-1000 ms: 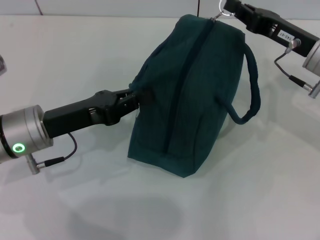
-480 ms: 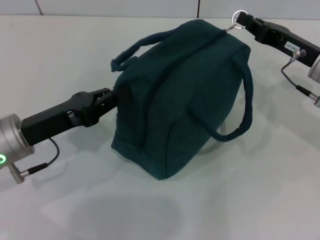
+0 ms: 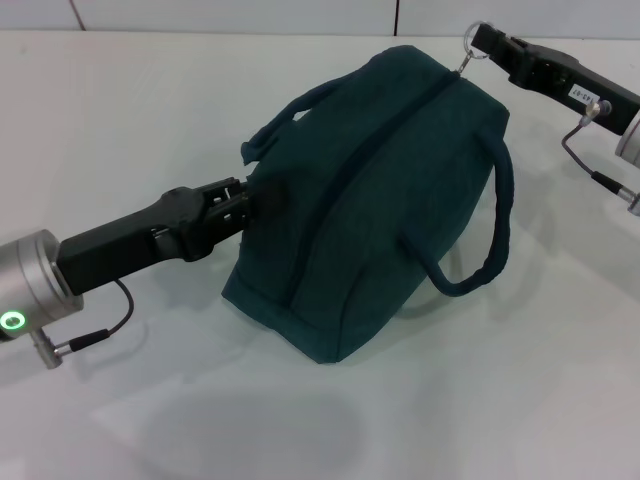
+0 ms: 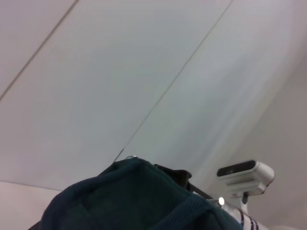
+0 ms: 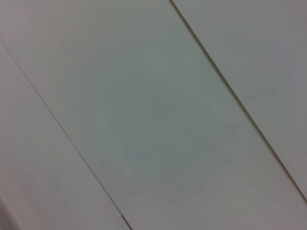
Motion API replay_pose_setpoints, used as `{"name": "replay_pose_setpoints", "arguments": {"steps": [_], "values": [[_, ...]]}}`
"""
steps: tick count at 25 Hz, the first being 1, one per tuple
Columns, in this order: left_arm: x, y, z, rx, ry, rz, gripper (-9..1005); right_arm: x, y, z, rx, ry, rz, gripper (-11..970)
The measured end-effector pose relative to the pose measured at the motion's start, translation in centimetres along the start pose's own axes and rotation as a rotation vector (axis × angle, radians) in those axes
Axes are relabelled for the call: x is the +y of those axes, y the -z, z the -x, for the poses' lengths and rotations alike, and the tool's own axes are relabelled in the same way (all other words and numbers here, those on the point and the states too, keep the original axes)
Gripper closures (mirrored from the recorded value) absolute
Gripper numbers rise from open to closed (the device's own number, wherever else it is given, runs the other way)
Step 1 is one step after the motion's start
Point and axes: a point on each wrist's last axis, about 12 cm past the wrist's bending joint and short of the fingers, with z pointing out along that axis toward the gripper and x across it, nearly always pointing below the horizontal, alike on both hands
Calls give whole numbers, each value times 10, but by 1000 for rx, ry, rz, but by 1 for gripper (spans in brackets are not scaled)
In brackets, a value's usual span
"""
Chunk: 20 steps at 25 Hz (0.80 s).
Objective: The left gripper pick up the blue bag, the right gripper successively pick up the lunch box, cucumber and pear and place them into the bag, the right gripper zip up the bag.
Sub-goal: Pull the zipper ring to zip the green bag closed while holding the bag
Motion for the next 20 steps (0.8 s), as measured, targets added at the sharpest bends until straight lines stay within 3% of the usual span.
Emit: {"name": "replay_pose_setpoints", "arguments": {"steps": [7, 15, 20], "values": [[-1, 6, 5, -89, 4, 6, 644, 0, 1, 0, 2, 2, 6, 878], [1, 31, 19, -278, 8, 82, 480, 0, 2, 0, 1, 0, 8, 875], [10, 14, 39, -248, 10, 65, 258, 0, 2, 0, 1, 0, 10, 874]]}}
